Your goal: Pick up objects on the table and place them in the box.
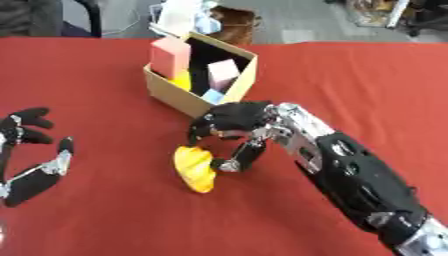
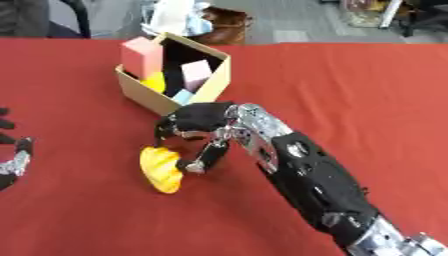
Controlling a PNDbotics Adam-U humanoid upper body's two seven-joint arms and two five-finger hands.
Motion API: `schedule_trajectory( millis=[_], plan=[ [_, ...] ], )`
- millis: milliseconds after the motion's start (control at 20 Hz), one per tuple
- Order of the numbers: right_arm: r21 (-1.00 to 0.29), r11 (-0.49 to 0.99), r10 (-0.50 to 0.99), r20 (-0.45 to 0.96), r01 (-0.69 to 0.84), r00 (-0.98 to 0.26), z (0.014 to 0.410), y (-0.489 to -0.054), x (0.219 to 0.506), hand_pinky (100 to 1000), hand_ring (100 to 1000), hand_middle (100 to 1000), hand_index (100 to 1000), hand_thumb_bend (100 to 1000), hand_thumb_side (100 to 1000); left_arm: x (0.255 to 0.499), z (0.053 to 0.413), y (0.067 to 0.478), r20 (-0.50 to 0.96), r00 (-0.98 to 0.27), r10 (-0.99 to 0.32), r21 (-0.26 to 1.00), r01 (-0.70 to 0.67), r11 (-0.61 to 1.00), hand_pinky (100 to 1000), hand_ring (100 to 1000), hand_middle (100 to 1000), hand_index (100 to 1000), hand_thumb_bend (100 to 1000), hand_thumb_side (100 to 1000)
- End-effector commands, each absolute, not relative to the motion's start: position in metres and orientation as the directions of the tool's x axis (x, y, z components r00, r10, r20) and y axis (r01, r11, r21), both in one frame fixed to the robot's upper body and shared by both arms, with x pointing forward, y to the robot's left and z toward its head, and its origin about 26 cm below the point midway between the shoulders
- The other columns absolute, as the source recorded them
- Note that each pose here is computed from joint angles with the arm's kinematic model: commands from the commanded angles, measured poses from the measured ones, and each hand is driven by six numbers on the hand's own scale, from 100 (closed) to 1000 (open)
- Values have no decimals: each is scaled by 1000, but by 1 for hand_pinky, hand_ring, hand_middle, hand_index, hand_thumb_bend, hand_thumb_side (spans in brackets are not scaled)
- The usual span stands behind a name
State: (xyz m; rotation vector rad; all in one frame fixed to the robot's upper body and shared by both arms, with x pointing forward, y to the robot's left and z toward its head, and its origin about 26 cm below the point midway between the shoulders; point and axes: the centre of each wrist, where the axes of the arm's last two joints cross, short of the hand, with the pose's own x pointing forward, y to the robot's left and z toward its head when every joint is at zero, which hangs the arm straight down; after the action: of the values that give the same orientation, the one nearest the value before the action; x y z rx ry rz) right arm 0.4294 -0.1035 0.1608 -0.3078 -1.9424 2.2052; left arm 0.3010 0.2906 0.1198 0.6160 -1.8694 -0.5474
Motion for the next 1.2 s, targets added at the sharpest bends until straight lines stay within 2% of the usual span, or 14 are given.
schedule_trajectory(
  millis=[50,300,550,850,1200],
  plan=[
    [-998,-55,277,-41,26,-960,191,-106,430,800,756,755,442,100,168,301,127,294,679,-336,-653,636,-176,751,677,562,608,818,259,136],
    [-999,-4,337,-31,31,-941,228,-118,438,798,747,749,443,101,150,301,126,294,678,-335,-655,637,-177,750,677,562,608,818,258,135],
    [-998,54,500,2,29,-866,252,-146,461,795,743,747,446,105,150,301,127,293,677,-338,-654,637,-175,750,677,562,608,818,258,133],
    [-992,116,704,56,38,-708,248,-172,493,792,739,748,458,100,158,301,128,291,680,-348,-646,632,-168,756,677,562,608,818,257,133],
    [-982,166,822,88,88,-563,236,-169,509,783,731,748,499,100,195,303,129,286,683,-365,-633,628,-149,764,678,562,607,818,256,132]
  ],
)
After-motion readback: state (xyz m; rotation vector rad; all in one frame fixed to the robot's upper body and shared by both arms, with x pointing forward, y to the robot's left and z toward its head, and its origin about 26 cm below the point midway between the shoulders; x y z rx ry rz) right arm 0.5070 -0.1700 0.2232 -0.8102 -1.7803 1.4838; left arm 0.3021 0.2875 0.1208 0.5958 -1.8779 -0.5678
